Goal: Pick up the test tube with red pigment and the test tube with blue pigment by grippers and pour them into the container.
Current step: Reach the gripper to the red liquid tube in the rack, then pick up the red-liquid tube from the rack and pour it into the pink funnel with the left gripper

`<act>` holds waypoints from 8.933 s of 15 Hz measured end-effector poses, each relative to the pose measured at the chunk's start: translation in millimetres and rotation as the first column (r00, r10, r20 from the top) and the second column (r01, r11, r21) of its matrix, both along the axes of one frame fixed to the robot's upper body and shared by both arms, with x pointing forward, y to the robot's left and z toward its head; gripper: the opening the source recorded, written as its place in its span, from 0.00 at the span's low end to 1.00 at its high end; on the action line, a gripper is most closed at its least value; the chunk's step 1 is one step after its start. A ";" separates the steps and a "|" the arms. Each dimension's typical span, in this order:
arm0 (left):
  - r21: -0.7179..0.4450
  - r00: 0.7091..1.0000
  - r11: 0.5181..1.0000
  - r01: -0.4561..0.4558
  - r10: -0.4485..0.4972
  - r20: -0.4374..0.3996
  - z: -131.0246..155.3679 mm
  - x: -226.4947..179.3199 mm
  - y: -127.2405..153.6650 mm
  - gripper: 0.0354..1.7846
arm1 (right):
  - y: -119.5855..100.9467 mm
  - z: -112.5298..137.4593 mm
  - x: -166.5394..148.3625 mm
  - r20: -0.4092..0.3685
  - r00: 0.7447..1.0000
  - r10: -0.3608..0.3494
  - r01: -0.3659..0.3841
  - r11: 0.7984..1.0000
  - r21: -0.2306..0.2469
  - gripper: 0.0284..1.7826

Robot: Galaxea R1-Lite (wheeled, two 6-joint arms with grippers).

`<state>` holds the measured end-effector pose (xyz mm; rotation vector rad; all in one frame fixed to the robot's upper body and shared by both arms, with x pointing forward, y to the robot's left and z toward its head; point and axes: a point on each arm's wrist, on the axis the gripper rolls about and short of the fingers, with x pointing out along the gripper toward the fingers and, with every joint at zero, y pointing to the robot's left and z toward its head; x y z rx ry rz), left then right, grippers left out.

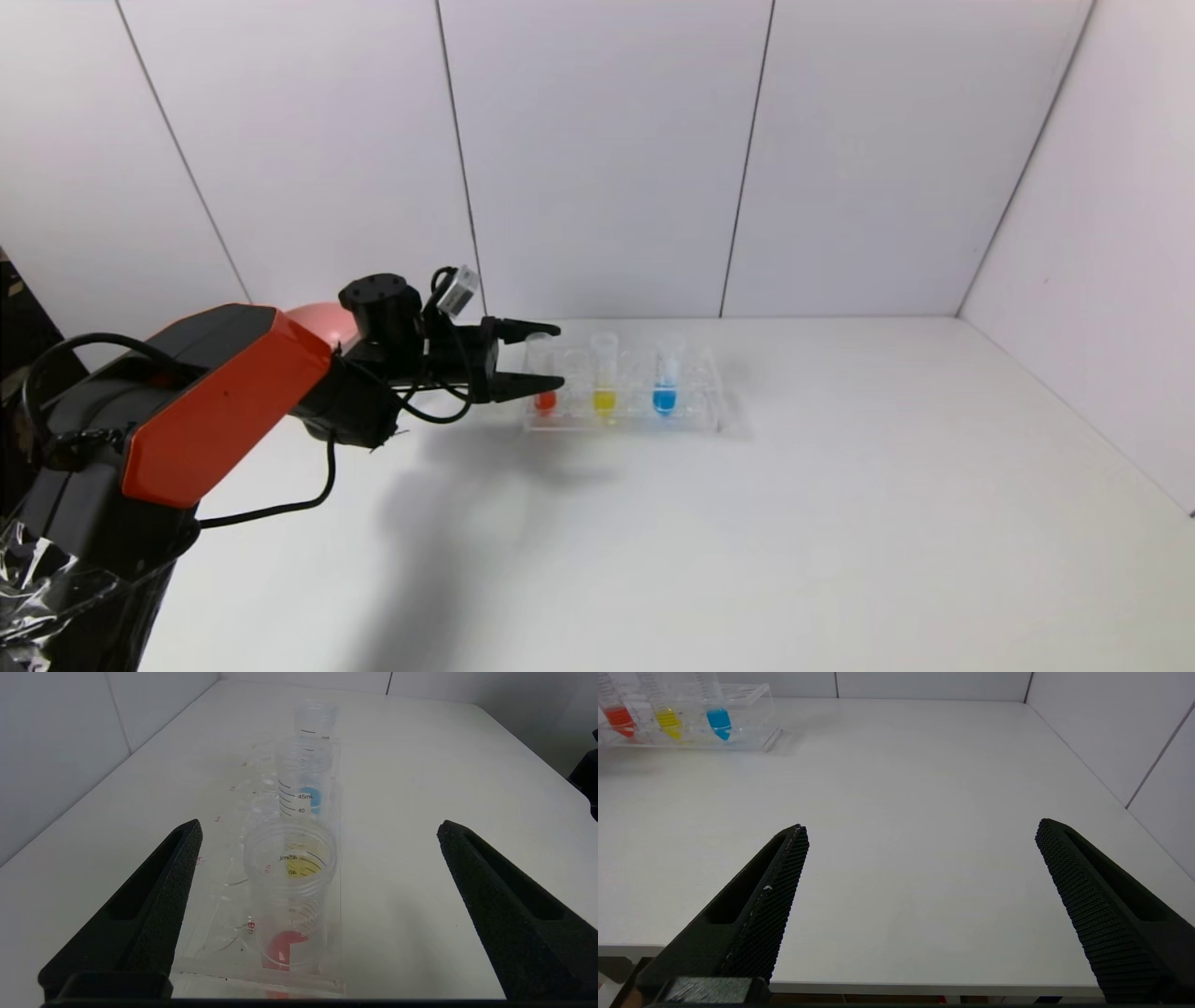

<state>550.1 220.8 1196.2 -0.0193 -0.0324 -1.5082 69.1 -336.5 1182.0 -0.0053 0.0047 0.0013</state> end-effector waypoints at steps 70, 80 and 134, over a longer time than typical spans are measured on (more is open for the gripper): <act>0.047 0.447 0.450 -0.892 0.892 -0.069 178.6 -114.8 44.9 0.25 | 0.0 0.0 0.0 0.000 1.000 0.000 0.000 1.000 0.000 1.00; 0.054 0.362 0.366 -0.929 0.930 -0.065 184.3 -180.2 84.7 0.25 | 0.0 0.0 0.0 0.000 1.000 0.001 -0.001 1.000 0.000 1.00; 0.126 0.143 0.138 -0.982 0.989 0.034 106.6 -98.6 163.9 0.25 | 0.0 0.0 0.0 0.000 1.000 0.000 0.000 1.000 0.000 1.00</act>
